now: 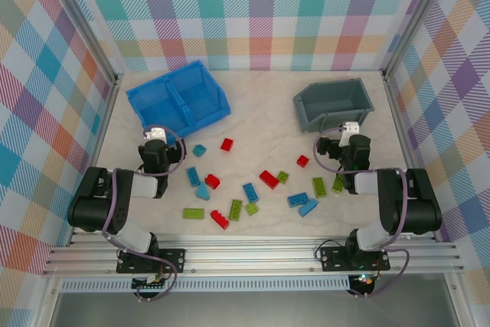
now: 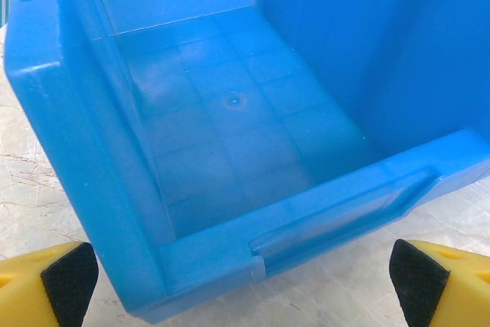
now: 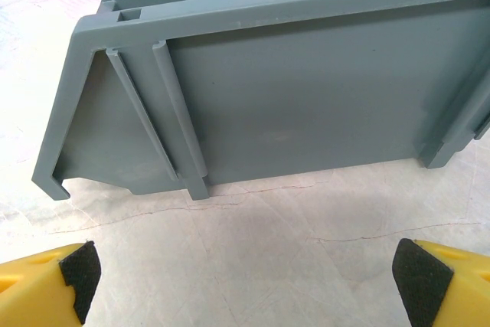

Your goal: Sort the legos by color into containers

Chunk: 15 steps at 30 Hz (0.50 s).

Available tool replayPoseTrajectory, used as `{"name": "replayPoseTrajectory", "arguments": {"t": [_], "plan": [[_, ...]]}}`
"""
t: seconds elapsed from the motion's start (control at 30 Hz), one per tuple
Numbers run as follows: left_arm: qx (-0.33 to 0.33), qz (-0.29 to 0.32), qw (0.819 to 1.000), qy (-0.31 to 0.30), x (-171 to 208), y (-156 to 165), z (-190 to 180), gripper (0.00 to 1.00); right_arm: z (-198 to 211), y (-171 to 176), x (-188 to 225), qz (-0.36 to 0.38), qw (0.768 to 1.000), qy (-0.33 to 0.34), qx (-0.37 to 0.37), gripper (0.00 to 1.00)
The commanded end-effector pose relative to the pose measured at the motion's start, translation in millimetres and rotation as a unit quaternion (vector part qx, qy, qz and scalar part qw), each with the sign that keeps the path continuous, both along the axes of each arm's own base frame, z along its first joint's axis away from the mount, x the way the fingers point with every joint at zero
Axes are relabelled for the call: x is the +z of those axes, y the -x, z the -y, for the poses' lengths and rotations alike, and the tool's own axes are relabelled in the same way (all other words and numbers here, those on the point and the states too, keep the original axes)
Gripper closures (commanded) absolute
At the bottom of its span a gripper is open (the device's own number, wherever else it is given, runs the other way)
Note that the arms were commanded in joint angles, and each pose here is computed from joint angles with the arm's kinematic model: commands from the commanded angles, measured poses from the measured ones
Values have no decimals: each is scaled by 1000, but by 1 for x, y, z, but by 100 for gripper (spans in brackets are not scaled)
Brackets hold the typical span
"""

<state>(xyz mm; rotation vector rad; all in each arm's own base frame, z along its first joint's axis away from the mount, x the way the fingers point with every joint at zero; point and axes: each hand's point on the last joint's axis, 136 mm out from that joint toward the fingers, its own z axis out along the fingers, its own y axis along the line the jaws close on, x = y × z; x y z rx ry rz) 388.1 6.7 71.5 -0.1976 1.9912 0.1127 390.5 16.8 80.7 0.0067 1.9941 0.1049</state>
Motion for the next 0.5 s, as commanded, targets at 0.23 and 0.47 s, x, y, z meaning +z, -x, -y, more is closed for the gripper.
{"name": "replayPoseTrajectory", "arguments": {"t": [0.23,0.47], "plan": [[8,24,1000,3,12,-4,-3,0,-2,-7,10,16,1000,0,9,0],[13,63,998,-4,140,22,21,0,18,12,142,64,996,-21,-66,0]]}}
